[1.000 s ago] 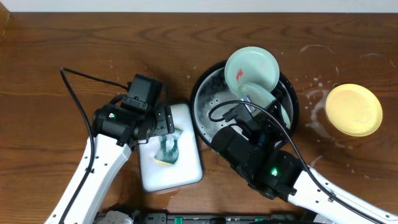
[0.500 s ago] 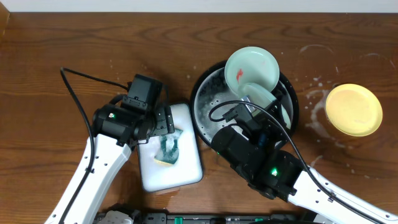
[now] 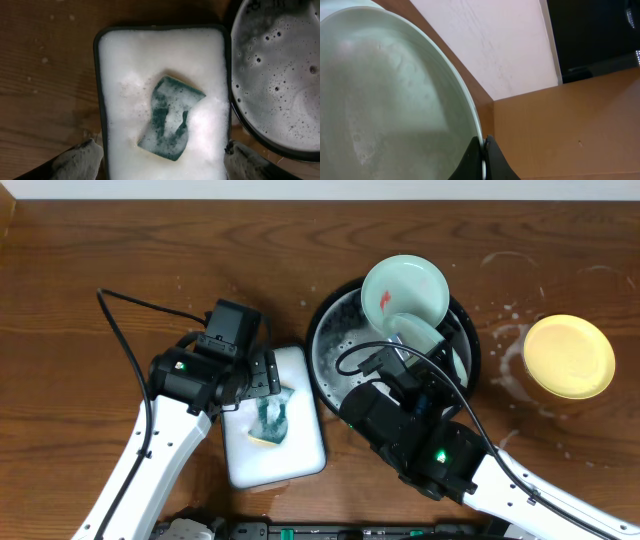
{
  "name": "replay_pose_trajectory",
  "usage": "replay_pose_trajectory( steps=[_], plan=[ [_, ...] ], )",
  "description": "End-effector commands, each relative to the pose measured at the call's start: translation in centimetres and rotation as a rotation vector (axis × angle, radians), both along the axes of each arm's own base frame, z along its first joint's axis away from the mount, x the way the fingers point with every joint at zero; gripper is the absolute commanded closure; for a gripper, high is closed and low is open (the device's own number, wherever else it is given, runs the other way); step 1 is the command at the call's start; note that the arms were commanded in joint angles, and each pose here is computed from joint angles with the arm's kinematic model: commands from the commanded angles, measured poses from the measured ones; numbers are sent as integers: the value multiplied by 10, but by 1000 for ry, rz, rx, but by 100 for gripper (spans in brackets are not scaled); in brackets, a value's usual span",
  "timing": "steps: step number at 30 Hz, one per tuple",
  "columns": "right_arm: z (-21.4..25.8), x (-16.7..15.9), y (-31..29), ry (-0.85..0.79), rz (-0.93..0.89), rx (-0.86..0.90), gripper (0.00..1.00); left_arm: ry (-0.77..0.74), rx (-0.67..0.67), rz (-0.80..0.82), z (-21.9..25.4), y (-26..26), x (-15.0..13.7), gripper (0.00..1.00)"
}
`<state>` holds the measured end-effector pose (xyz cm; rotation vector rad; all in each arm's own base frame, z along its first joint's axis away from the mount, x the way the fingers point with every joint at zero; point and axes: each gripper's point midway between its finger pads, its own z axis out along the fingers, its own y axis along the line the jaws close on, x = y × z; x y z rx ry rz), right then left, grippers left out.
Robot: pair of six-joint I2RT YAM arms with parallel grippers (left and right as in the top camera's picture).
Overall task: Clean dirty plates on tray and stack at the side
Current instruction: 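Lift the pale green plate out of the black tray with the right gripper, then place the pale green plate onto the yellow plate, release right gripper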
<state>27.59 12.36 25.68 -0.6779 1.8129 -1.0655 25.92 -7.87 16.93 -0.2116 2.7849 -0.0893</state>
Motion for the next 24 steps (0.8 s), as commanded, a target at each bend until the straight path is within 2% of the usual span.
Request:
replay_pose_trajectory(
  steps=[1,10,16,19,24],
  plan=[
    [10,-2,-3,-39,-16,-1,99,-2,3,-1,2,1,0,17],
    [11,-2,-3,-44,-21,-3,99,-2,3,-1,2,1,0,17],
    [11,-1,-6,-73,-44,63,99,-2,3,-1,2,1,0,17],
    [6,3,-12,-78,-77,135,99,-2,3,-1,2,1,0,17],
    [-29,21,-33,46,-151,363,99,-2,3,-1,2,1,0,17]
  ],
)
